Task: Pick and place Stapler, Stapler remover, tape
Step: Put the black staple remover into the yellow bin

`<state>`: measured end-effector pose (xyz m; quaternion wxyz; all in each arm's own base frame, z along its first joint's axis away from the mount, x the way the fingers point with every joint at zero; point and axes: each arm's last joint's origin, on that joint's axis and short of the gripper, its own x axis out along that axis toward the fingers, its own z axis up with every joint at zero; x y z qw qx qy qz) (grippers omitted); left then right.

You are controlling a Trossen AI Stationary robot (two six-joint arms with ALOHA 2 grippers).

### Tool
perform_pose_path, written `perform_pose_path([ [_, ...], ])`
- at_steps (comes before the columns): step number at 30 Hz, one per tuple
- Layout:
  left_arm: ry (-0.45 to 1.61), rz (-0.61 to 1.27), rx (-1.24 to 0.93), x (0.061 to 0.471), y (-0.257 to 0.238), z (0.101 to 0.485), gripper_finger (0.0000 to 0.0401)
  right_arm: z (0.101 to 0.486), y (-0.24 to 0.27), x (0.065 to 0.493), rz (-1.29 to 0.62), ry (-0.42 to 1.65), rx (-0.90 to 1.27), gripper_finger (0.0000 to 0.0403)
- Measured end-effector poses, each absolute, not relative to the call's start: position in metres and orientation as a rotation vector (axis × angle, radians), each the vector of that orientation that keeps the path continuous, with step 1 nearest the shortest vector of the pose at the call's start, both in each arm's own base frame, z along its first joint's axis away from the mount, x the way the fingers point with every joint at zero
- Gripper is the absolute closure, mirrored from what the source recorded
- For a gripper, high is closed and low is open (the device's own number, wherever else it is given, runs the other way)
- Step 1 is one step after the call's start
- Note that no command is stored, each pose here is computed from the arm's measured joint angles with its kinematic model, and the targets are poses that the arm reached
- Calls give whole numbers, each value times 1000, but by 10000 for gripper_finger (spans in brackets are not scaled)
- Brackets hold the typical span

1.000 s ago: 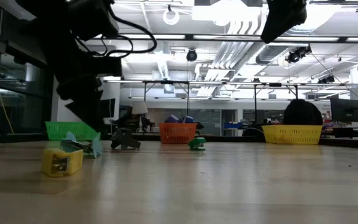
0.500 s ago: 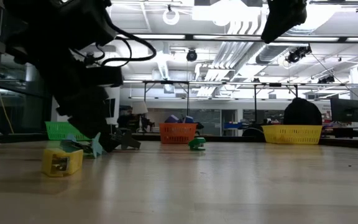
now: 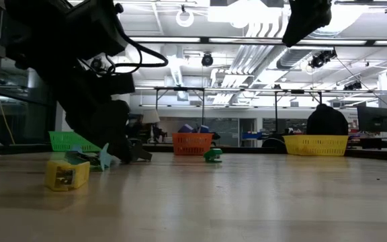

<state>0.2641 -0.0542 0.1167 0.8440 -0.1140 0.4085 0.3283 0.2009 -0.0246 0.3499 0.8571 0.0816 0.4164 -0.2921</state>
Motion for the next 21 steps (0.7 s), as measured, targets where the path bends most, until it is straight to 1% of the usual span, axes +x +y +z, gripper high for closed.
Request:
perform_pose_path([
  [6, 854, 707, -234, 265, -54, 114, 50, 350, -25, 201, -611, 877, 166, 233],
  [16, 822, 678, -237, 269, -54, 115, 50, 350, -25, 201, -611, 877, 166, 233],
  [21, 830, 683, -272, 271, -47, 116, 50, 350, -25, 201, -611, 876, 166, 233],
])
